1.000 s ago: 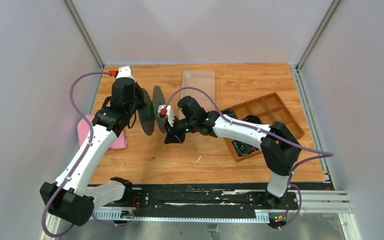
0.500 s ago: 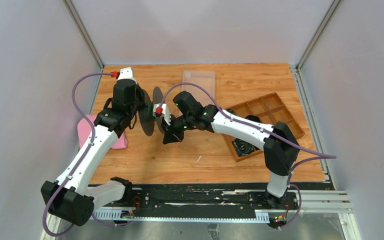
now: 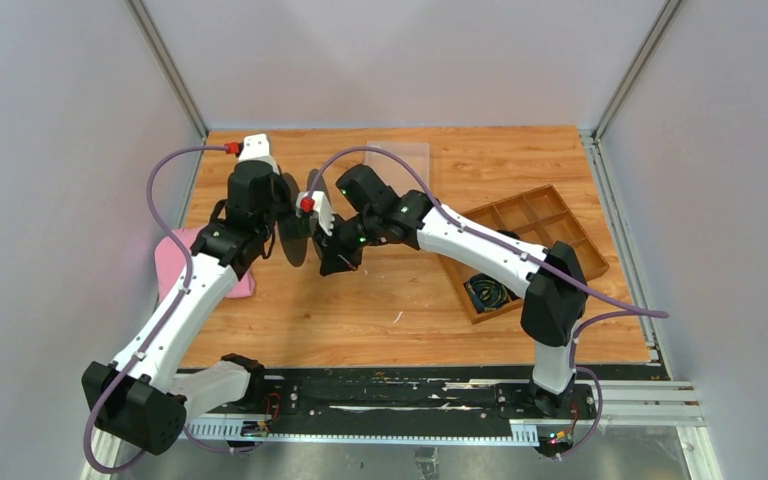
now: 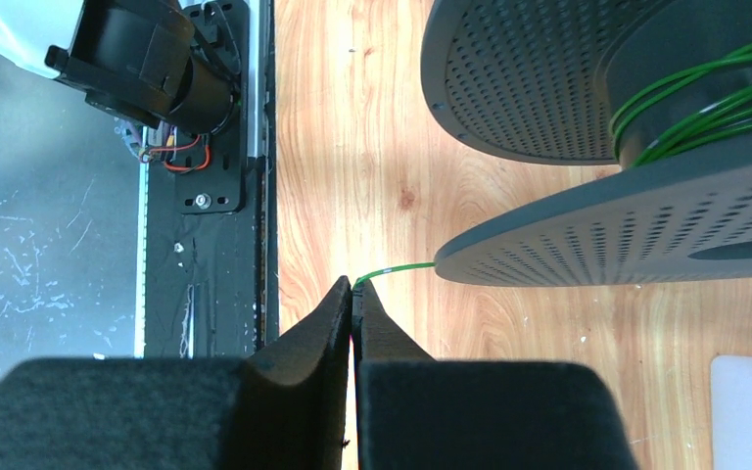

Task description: Wrap the cables

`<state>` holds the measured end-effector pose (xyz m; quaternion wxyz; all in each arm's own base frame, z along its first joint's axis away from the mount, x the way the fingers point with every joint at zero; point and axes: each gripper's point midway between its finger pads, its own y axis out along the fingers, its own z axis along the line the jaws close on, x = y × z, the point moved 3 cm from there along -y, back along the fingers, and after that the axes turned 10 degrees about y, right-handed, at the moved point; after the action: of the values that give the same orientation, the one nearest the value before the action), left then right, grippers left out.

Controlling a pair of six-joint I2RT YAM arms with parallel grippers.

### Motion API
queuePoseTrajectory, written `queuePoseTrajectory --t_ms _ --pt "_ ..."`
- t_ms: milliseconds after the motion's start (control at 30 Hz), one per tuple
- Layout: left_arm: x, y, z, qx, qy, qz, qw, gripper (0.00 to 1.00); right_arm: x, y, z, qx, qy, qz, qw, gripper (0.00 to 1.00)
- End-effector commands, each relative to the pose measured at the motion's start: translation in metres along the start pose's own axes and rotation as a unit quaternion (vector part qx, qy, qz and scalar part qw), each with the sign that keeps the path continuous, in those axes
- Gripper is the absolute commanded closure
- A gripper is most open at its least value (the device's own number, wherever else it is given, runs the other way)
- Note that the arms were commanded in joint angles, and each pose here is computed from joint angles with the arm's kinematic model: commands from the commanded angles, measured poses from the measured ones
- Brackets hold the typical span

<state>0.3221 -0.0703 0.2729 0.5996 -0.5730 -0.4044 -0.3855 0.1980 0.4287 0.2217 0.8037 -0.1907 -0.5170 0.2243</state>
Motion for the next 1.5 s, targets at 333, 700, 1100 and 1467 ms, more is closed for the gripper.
queuePoseTrajectory --t_ms 333,700,1100,1467 --pt "0.028 -0.001 -0.004 -0.009 0.005 -0.082 0.997 1.0 0.033 -0.022 0.024 0.036 0.027 -0.019 0.999 0.99" --pt "0.018 -0.002 -0.019 -0.047 0.071 -0.083 0.993 1.0 0.048 -0.034 0.013 0.038 0.051 -0.039 0.997 0.99" --pt "0.008 -0.006 -0.035 -0.096 0.131 -0.089 0.983 1.0 0.055 -0.046 0.014 0.042 0.047 -0.048 0.997 0.99" --pt "-0.003 -0.011 -0.057 -0.173 0.181 -0.095 0.963 1.0 0.051 -0.048 0.019 0.055 0.045 -0.036 0.997 0.99"
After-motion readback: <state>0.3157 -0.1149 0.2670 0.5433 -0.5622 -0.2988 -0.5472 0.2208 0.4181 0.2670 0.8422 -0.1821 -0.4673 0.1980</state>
